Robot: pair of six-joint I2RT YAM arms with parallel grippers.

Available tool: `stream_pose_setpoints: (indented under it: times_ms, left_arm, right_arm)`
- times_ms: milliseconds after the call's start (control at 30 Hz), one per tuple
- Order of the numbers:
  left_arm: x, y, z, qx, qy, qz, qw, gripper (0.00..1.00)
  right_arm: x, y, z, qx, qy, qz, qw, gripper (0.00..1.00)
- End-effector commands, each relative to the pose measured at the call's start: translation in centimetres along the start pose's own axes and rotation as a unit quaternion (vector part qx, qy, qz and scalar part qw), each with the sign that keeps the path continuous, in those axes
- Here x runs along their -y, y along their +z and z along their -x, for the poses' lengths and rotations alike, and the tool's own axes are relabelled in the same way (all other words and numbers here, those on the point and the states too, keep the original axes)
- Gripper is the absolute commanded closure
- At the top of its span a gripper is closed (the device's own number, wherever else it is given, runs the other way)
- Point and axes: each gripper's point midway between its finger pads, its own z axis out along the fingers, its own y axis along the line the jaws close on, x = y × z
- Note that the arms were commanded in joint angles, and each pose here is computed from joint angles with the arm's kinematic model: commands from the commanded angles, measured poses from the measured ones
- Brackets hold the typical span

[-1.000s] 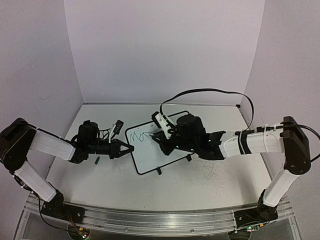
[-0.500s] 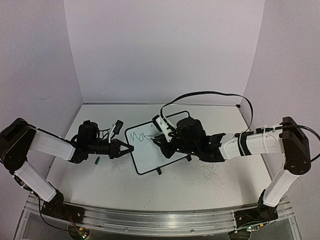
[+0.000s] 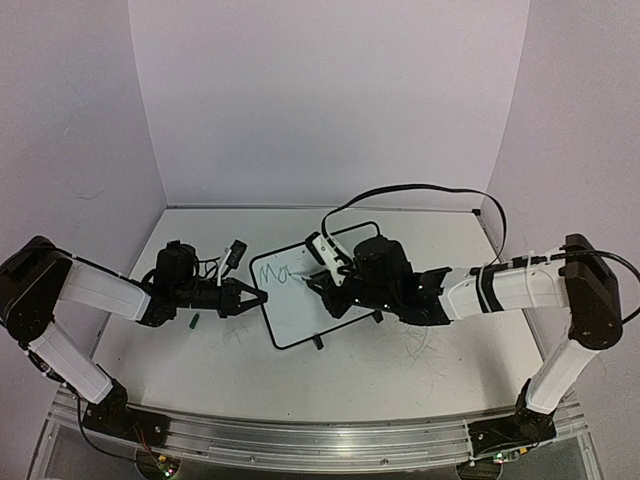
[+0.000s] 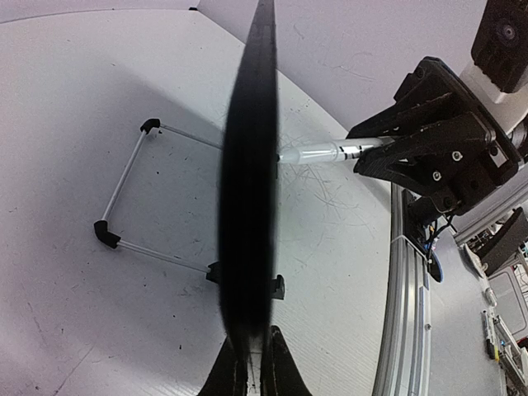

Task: Write a sentence on the whiteboard

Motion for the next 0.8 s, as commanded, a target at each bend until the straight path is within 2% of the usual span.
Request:
stream_pose_setpoints:
  times_ms: [0,567,767]
  left_arm:
    - [0.3,-0.3,1.1,0.014,0.040,0.004,0.999,1.00]
    - [0.4,-0.3,1.0,0.011,0.042,0.002,0.999,1.00]
    - [0.3,-0.3,0.9,0.011,0.042,0.005,0.999,1.00]
  right_arm:
    - [1.1,-0.7,0.5,0.003,0.008,-0.027,1.000,1.00]
    - [2.8,-0.4,3.9,0.040,0.013,-0.074,0.996,1.00]
    - [1.9,-0.6,4.0,0.042,0.007,-0.047,0.998,1.00]
